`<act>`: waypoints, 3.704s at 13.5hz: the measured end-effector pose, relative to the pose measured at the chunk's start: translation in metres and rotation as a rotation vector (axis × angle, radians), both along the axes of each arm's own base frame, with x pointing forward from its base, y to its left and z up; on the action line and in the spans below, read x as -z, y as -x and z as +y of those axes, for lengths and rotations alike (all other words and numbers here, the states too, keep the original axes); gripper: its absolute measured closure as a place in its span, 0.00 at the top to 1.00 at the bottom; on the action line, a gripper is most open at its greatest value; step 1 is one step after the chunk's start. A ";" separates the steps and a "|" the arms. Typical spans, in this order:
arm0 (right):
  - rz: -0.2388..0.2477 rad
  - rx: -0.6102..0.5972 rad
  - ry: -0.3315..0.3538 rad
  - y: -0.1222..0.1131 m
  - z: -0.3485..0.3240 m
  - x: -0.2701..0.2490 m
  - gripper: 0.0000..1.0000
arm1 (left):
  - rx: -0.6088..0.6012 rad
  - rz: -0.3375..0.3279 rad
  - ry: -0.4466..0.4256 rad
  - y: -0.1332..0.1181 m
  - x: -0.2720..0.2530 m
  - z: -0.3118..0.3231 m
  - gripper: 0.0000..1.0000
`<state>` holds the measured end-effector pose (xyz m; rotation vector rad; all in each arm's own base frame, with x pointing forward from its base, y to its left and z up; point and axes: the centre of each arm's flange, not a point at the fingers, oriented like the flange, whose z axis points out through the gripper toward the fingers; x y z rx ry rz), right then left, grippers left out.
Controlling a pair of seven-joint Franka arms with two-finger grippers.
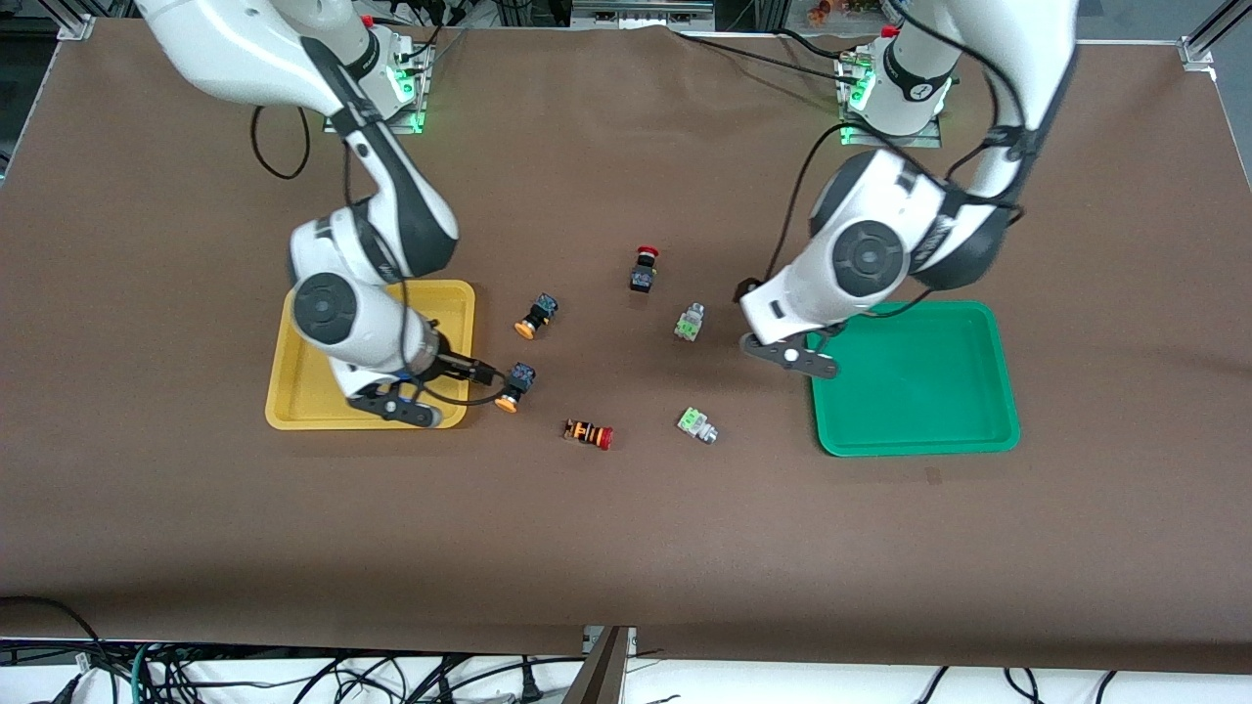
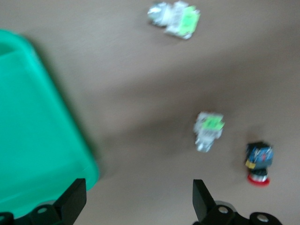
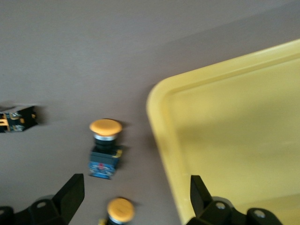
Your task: Place green and yellow buttons in trays
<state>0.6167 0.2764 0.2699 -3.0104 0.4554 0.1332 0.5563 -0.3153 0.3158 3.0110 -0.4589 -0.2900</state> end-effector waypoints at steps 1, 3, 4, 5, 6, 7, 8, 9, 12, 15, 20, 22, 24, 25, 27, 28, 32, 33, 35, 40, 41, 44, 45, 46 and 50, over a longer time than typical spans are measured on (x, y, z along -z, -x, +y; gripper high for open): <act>-0.009 0.020 -0.006 0.003 0.013 0.011 1.00 | 0.003 -0.016 0.010 0.011 0.016 -0.024 1.00; -0.011 0.059 -0.011 0.008 0.027 0.031 1.00 | 0.025 -0.027 0.025 0.032 0.051 -0.062 1.00; -0.011 0.072 -0.014 0.009 0.030 0.041 1.00 | 0.042 -0.026 0.030 0.039 0.073 -0.073 1.00; -0.014 0.083 -0.017 0.009 0.032 0.050 1.00 | 0.054 -0.022 0.036 0.046 0.094 -0.082 1.00; -0.016 0.089 -0.020 0.009 0.033 0.057 1.00 | 0.067 -0.021 0.035 0.050 0.114 -0.087 1.00; -0.019 0.092 -0.023 0.009 0.032 0.061 1.00 | 0.090 -0.028 0.022 0.052 0.127 -0.088 1.00; -0.022 0.093 -0.025 0.008 0.033 0.066 1.00 | 0.118 -0.040 0.001 0.052 0.135 -0.086 1.00; -0.025 0.095 -0.028 0.008 0.033 0.070 1.00 | 0.138 -0.048 -0.015 0.052 0.138 -0.084 0.91; -0.029 0.089 -0.033 0.012 0.040 0.084 0.94 | 0.154 -0.056 -0.025 0.051 0.140 -0.084 0.56; -0.019 0.085 -0.030 0.016 0.043 0.093 0.59 | 0.153 -0.060 -0.025 0.048 0.134 -0.085 0.41; 0.004 -0.010 -0.008 -0.006 0.023 0.057 0.41 | 0.124 0.011 -0.149 0.016 0.043 -0.034 0.41; 0.043 -0.131 0.013 -0.025 -0.019 0.013 0.41 | 0.171 0.060 -0.165 -0.011 -0.001 0.022 0.41; 0.084 -0.232 0.034 -0.035 -0.074 -0.011 0.41 | 0.237 0.082 -0.139 -0.038 -0.014 0.083 0.41; 0.109 -0.272 0.046 -0.038 -0.103 -0.011 0.41 | 0.276 0.089 -0.136 -0.050 -0.011 0.118 0.41; 0.154 -0.332 0.063 -0.036 -0.148 0.006 0.41 | 0.337 0.107 -0.131 -0.068 0.006 0.180 0.41; 0.182 -0.344 0.069 -0.031 -0.163 0.021 0.41 | 0.351 0.117 -0.119 -0.072 0.021 0.199 0.41; 0.244 -0.391 0.082 -0.011 -0.207 0.068 0.41 | 0.379 0.153 -0.103 -0.070 0.086 0.214 0.41; 0.251 -0.398 0.085 -0.010 -0.221 0.070 0.41 | 0.383 0.150 -0.101 -0.070 0.093 0.214 0.41; 0.246 -0.382 0.076 -0.012 -0.227 0.060 0.58 | 0.387 0.132 -0.099 -0.074 0.086 0.211 0.57; 0.226 -0.124 0.021 0.005 -0.084 0.027 1.00 | 0.471 -0.074 -0.059 -0.094 -0.020 0.138 1.00; 0.218 -0.074 0.018 0.013 -0.049 0.028 1.00 | 0.500 -0.107 -0.047 -0.097 -0.033 0.114 1.00; 0.193 0.064 -0.005 0.041 0.034 0.046 1.00 | 0.600 -0.170 0.002 -0.105 -0.026 0.047 1.00; 0.192 0.094 -0.012 0.050 0.053 0.053 1.00 | 0.657 -0.202 0.028 -0.110 -0.015 0.030 1.00; 0.194 0.112 -0.015 0.057 0.066 0.060 1.00 | 0.725 -0.236 0.054 -0.115 -0.002 0.020 1.00; 0.201 0.131 -0.015 0.076 0.076 0.102 0.98 | 1.040 -0.331 0.171 -0.128 0.058 0.007 1.00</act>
